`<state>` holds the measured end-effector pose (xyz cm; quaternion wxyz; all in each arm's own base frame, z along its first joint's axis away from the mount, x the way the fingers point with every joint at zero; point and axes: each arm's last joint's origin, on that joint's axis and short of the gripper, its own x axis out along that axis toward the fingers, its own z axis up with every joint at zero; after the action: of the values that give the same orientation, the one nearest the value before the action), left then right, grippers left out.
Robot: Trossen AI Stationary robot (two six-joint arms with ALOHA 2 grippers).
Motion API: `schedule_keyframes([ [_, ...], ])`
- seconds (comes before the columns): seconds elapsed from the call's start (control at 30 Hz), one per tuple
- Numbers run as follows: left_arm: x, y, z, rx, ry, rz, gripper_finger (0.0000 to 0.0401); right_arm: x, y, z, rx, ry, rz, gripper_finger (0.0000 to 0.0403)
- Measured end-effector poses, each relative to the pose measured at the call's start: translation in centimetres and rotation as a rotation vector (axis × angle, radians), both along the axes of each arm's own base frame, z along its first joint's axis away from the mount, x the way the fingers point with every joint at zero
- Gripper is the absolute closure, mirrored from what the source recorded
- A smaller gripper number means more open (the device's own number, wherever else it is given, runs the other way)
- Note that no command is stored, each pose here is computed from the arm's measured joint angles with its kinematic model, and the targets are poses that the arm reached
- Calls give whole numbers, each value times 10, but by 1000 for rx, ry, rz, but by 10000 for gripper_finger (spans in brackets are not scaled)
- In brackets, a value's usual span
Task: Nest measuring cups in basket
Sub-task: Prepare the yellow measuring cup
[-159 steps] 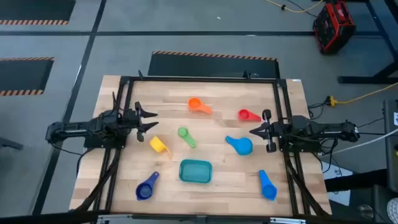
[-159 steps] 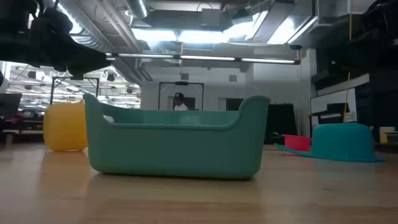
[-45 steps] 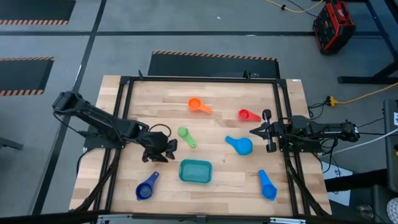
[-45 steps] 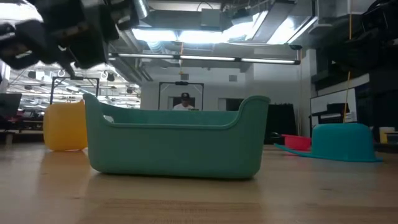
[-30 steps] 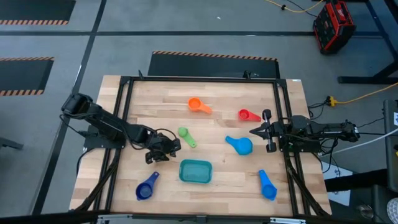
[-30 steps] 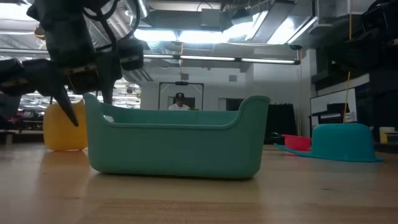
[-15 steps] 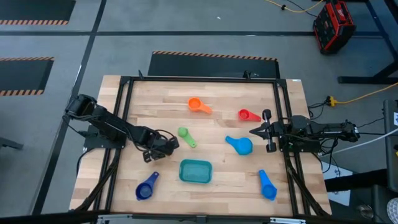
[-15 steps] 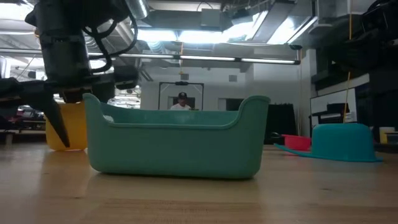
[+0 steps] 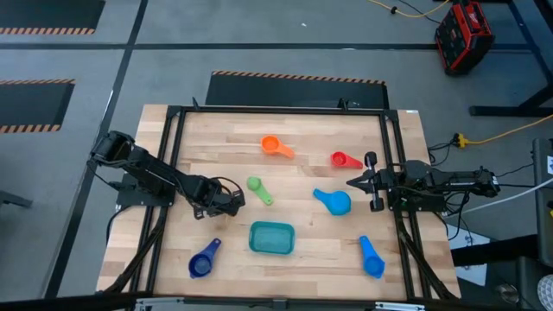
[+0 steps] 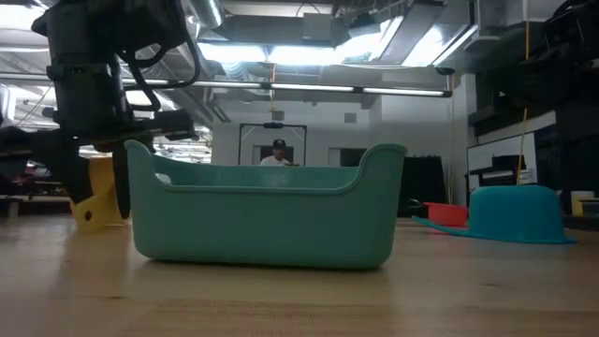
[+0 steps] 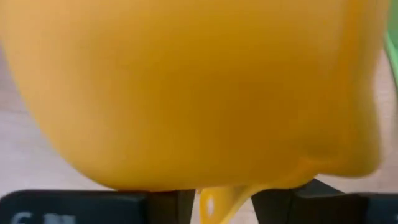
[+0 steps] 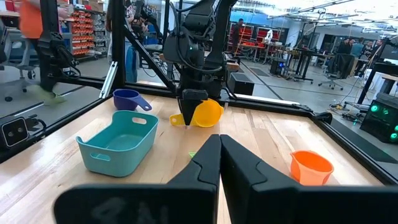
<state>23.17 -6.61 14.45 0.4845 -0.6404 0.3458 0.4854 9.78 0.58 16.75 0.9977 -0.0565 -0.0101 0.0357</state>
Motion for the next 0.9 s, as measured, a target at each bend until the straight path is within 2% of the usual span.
schedule_keyframes([
  [0.4, 0, 1, 0, 103, 2, -191, 393, 0, 0, 0, 0, 0, 0, 389],
  [0.7, 3, 1, 3, 172, -33, -440, 397, 0, 0, 0, 0, -2, 0, 389],
  [0.9, 13, 11, 15, 239, -155, -588, 398, 0, 0, 1, 0, -7, 0, 389],
])
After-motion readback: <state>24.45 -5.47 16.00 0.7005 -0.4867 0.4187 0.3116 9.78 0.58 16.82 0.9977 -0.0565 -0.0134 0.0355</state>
